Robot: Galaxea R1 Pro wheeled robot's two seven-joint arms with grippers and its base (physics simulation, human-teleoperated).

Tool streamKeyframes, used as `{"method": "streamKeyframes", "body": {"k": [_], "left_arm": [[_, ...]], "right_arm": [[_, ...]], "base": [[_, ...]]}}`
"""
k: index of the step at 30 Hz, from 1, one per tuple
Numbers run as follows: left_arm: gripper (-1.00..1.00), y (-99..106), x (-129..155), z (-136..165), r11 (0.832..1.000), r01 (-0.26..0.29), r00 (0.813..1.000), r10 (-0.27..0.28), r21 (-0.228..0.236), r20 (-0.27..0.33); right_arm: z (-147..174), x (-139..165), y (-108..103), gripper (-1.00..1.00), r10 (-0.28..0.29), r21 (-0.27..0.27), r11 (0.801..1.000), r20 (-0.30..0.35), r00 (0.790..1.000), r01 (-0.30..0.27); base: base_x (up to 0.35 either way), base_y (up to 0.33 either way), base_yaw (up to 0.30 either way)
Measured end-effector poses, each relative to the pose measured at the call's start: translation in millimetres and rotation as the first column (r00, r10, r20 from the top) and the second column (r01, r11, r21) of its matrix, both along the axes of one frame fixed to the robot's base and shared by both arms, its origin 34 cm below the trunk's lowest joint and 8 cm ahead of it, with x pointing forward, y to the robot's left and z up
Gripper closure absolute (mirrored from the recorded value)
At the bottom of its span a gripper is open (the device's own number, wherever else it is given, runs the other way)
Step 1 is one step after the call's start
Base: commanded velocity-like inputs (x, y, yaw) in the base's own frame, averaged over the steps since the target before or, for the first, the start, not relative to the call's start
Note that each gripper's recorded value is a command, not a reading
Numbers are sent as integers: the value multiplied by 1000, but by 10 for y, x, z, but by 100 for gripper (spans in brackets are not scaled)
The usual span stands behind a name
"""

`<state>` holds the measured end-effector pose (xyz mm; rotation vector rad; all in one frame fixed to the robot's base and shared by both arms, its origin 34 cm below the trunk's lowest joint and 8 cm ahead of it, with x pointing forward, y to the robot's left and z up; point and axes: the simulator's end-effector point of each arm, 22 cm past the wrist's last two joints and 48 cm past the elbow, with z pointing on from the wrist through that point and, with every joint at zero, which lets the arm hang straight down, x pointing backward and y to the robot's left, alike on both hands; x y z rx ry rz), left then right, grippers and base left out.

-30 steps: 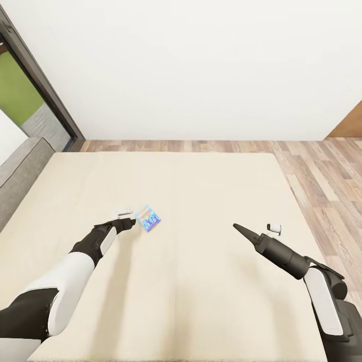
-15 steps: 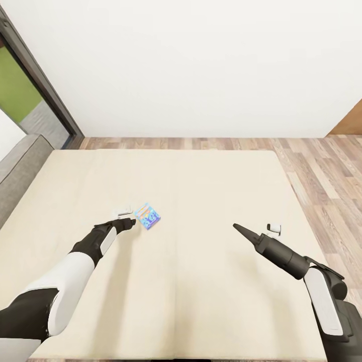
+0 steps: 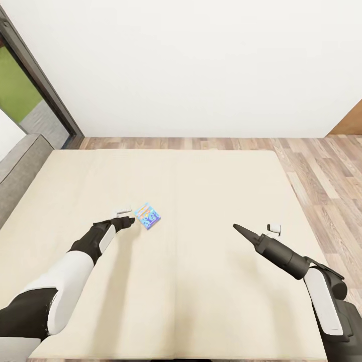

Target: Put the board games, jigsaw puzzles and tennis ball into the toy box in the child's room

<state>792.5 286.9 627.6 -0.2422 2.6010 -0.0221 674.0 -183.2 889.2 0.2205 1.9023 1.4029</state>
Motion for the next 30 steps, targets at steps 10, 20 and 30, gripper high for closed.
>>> {"method": "streamKeyframes", "body": {"k": [10,20,30], "left_arm": [[-100,132,430,412,1000,1,1000,-1,5,-23],[-100,140,872,839,1000,4,1000,-4,-7,-22],[-100,78,1065,965,1000,4,997,-5,-26,-74]], "right_arm": [[-14,-4,7,-100,0,2,1000,-4,1000,0],[-19,-2,25,-100,-2,5,1000,-6,1000,2],[-23,0,27,-100,-2,2,1000,-6,1000,2]], "base": [[0,0,0],[0,0,0],[0,0,0]]}}
